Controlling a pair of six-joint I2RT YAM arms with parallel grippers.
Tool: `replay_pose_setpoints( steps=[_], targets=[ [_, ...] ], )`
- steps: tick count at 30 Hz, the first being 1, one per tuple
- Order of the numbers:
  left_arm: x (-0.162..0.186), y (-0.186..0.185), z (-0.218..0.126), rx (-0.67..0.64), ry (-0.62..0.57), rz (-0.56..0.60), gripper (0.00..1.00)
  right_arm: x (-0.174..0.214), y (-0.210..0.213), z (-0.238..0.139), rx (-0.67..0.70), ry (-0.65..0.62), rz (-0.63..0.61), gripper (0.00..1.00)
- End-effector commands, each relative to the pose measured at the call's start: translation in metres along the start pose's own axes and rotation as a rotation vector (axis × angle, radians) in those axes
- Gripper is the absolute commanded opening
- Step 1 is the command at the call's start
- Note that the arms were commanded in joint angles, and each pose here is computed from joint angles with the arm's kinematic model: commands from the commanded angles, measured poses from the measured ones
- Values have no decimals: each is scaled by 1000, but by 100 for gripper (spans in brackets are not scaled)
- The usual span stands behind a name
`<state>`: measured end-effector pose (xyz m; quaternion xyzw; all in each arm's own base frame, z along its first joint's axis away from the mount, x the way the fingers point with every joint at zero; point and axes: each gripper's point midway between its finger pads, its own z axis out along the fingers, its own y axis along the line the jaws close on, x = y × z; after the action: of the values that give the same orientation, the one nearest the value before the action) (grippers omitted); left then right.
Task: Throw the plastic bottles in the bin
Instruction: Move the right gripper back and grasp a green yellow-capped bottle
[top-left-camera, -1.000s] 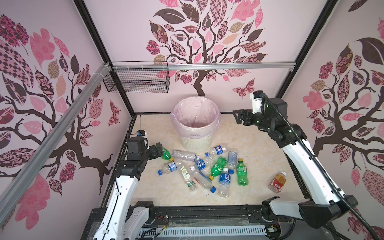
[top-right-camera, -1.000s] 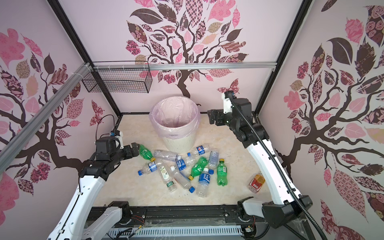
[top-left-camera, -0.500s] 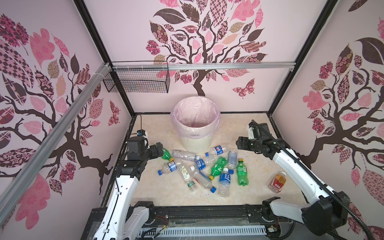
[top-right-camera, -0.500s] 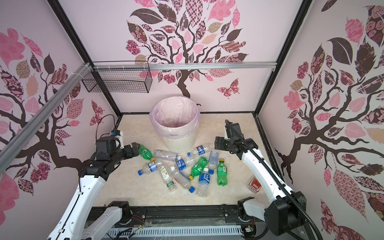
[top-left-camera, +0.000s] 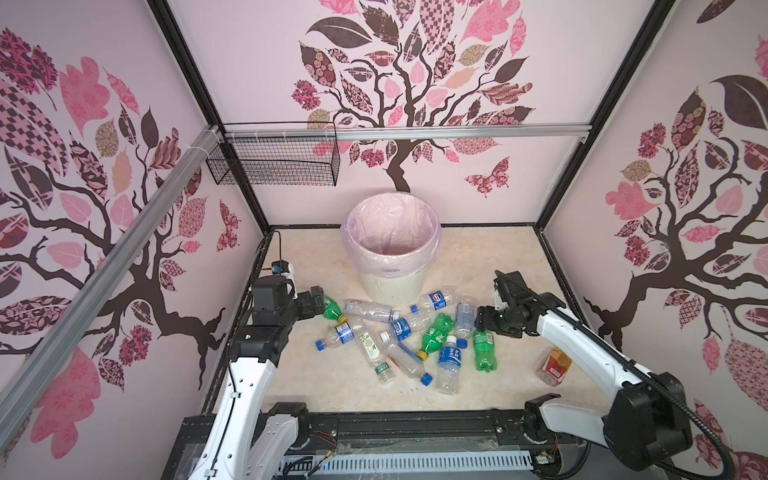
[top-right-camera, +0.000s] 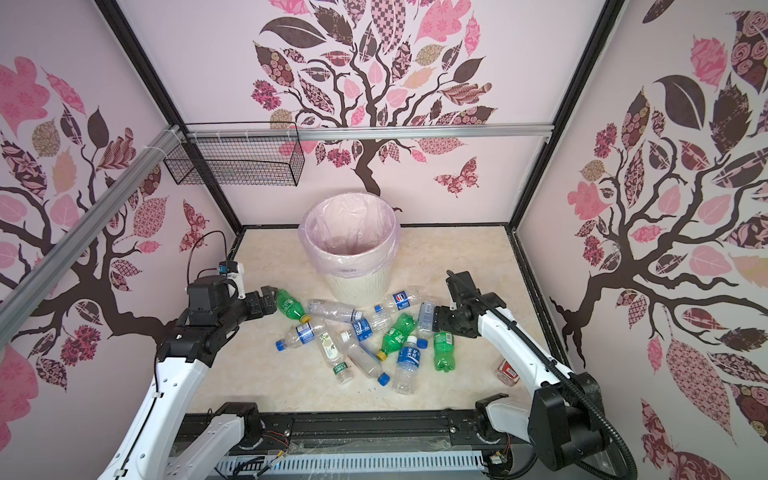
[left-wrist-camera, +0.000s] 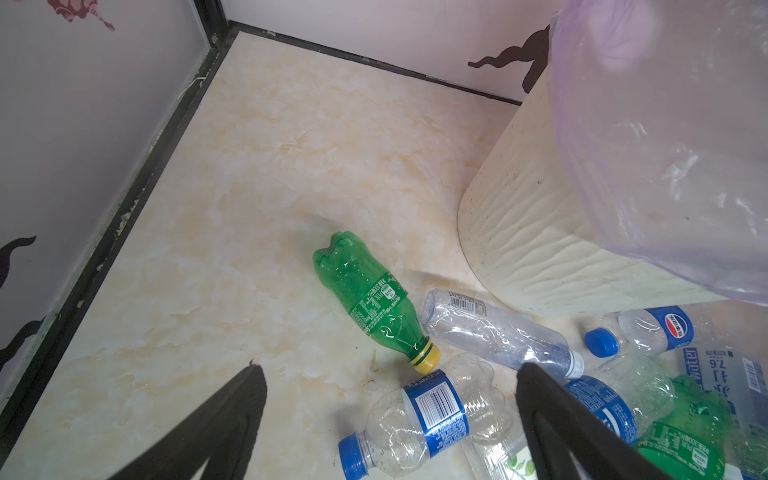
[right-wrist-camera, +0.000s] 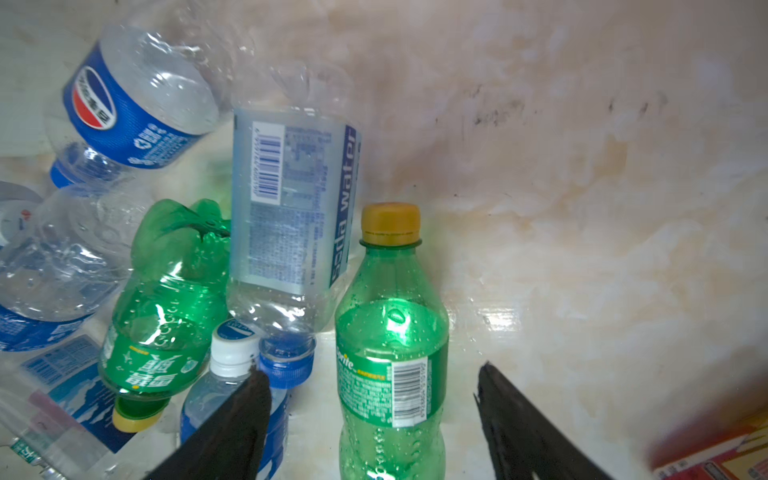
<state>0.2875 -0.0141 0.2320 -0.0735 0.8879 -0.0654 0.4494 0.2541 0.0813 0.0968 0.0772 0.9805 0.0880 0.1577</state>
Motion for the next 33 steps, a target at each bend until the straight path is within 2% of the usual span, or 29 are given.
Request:
replay_pose_setpoints(
  steps=[1, 7, 11, 22, 27, 33],
  targets=[
    [5, 3, 7, -6, -2, -6, 98, 2, -7, 6, 46, 17, 23, 80],
    [5, 3, 7, -2, -17, -5, 98, 13, 3, 26, -16, 90, 49, 78],
    [7, 4, 7, -5, -10, -2, 98, 27, -1, 41, -7, 140, 56, 76],
    [10, 3, 11, 2, -1, -10, 98, 36, -14, 62, 29, 129, 84, 70],
    [9, 3, 11, 1, 0, -12, 98, 31, -19, 63, 62, 99, 84, 63],
    [11, 3, 12, 3, 2, -11, 98, 1, -21, 38, 75, -64, 96, 54]
  ],
)
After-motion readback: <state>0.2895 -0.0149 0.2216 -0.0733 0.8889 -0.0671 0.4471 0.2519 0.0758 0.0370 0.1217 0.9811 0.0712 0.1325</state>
